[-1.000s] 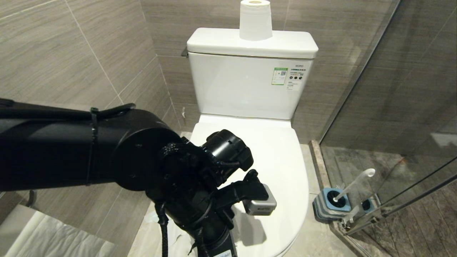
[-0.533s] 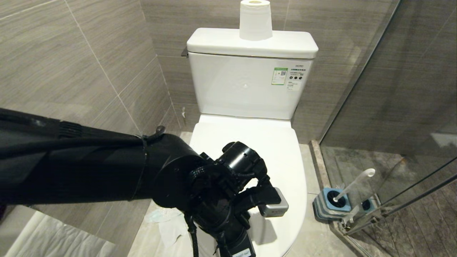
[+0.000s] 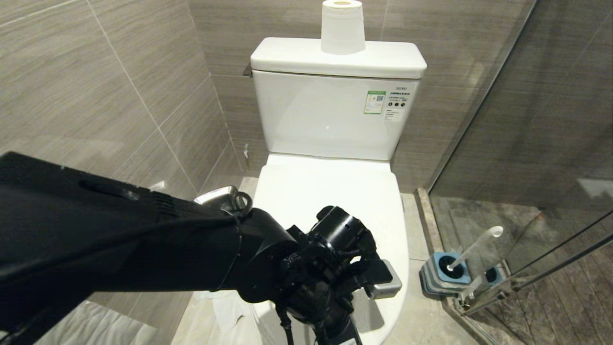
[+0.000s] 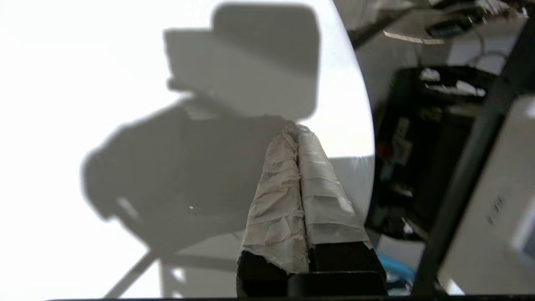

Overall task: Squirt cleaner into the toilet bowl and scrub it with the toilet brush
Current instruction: Close the toilet lid

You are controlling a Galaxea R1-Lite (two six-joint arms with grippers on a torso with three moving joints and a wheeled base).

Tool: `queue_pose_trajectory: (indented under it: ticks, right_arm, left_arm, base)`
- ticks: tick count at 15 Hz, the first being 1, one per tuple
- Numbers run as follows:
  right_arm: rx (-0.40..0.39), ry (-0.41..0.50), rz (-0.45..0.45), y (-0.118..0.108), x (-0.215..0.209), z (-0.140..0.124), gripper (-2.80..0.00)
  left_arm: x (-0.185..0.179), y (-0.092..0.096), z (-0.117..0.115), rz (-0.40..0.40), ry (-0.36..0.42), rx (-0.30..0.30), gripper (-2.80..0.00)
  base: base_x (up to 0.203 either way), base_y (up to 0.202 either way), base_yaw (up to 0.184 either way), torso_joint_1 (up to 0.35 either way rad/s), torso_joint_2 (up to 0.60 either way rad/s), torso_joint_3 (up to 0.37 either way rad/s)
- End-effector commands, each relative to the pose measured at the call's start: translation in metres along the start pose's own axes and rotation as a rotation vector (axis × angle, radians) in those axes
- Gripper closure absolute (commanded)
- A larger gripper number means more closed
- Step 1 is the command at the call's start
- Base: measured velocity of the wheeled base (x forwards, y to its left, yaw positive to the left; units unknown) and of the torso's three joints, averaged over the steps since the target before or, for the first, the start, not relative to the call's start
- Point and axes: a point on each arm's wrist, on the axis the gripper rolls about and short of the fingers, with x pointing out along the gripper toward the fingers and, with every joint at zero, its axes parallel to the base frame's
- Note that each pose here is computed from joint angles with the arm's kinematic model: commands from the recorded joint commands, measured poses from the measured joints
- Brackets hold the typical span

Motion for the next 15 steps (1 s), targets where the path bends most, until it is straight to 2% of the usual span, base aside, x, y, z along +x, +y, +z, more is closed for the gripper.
queue_pose_trajectory:
  ticks: [1,9,15]
  right_arm:
    - [0.000,0.000,0.002,0.000,0.000,0.000,0.00]
    - [0.000,0.000,0.002,0.000,0.000,0.000,0.00]
    - [0.000,0.001,0.000,0.000,0.000,0.000,0.00]
  left_arm:
    - [0.018,0.000,0.002,0.007,-0.001,0.005,0.00]
    - [0.042,0.001,0.009,0.097,-0.067,-0.090,0.00]
    - [0.056,-0.006,0.009,0.111,-0.059,-0.101,0.00]
  base:
    - [0.000,0.000,0.000,0.000,0.00,0.000]
    - [0.000,0.000,0.000,0.000,0.00,0.000]
    - [0.000,0.000,0.000,0.000,0.00,0.000]
